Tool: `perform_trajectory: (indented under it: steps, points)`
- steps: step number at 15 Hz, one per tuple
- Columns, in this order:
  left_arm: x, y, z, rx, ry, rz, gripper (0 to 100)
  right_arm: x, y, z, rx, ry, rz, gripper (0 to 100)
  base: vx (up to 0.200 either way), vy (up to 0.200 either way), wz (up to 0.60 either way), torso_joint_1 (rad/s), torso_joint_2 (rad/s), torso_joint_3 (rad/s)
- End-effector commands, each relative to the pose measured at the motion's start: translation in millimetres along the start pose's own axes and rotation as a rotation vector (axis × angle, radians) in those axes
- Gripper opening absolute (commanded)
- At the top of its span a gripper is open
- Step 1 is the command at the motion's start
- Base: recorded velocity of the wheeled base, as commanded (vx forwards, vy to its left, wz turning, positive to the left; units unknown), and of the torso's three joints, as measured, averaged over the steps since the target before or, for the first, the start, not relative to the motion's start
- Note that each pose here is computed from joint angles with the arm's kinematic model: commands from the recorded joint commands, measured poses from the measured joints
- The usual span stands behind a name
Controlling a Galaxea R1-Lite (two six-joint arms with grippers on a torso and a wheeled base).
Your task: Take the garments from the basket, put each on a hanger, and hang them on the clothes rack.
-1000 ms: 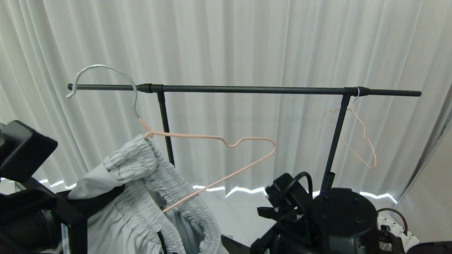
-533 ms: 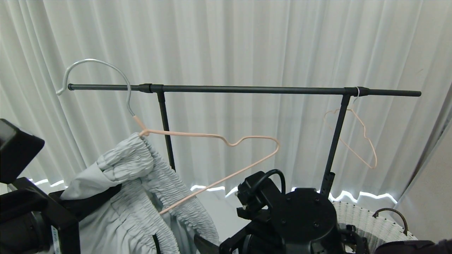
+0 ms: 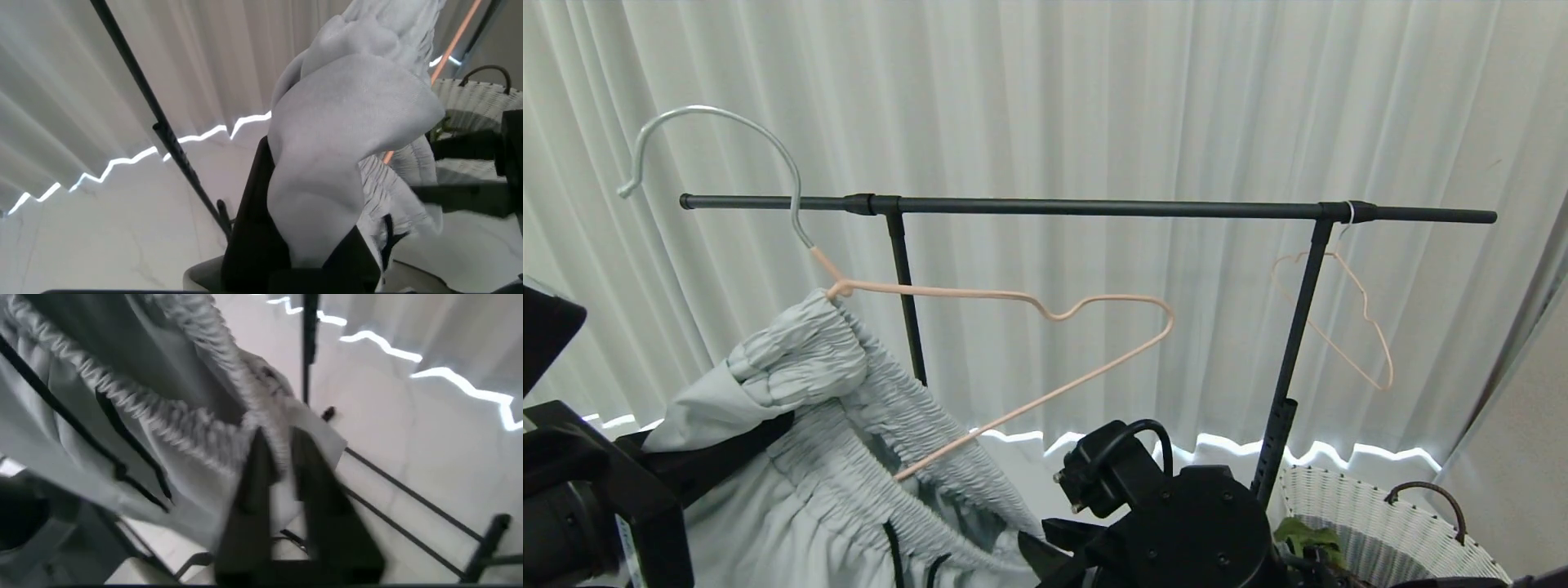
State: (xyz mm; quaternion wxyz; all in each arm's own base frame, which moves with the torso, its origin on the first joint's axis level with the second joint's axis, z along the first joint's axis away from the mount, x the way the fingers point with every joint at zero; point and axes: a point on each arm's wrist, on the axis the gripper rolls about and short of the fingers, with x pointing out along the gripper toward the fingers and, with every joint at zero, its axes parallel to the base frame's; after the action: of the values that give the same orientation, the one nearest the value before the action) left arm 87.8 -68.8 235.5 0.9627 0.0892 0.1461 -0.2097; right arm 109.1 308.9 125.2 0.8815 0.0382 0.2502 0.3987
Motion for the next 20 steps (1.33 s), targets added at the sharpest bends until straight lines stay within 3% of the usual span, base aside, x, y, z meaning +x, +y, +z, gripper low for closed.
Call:
perform_trajectory:
  steps: [1,4,9,12,14,16,18,20]
  points:
    - [-2,0.5,-1,-0.001,-0.004,0.0,0,1,-6.9,-1.5,0.001,0.002,-0.038,0,0.0,0.0,0.0,0.0,0.0,0.0]
    - [-2,0.5,-5,0.011,0.007,0.002,0,3,-32.9,3.0,0.021,-0.02,-0.156,0,0.0,0.0,0.0,0.0,0.0,0.0]
    - [-5,1.4,-34,0.222,0.064,-0.004,0,8,-90.2,24.0,0.057,-0.085,-0.386,0,0.0,0.0,0.0,0.0,0.0,0.0]
    - [-13,3.4,-46,0.246,0.059,-0.007,0,7,-112.3,31.8,0.063,-0.099,-0.451,0,0.0,0.0,0.0,0.0,0.0,0.0]
    - [-16,3.7,-54,0.269,0.061,-0.024,0,5,-119.3,35.3,0.073,-0.109,-0.469,0,0.0,0.0,0.0,0.0,0.0,0.0]
    - [-20,3.2,-62,0.311,0.045,-0.099,0,2,-119.3,38.2,0.076,-0.12,-0.467,0,0.0,0.0,0.0,0.0,0.0,0.0]
    - [-19,1.0,-83,0.395,0.09,-0.178,0,-13,-119.8,33.2,0.022,-0.096,-0.458,0,0.0,0.0,0.0,0.0,0.0,0.0]
    - [-15,-0.7,-94,0.41,0.143,-0.195,0,-26,-120.3,28.0,-0.006,-0.076,-0.438,0,0.0,0.0,0.0,0.0,0.0,0.0]
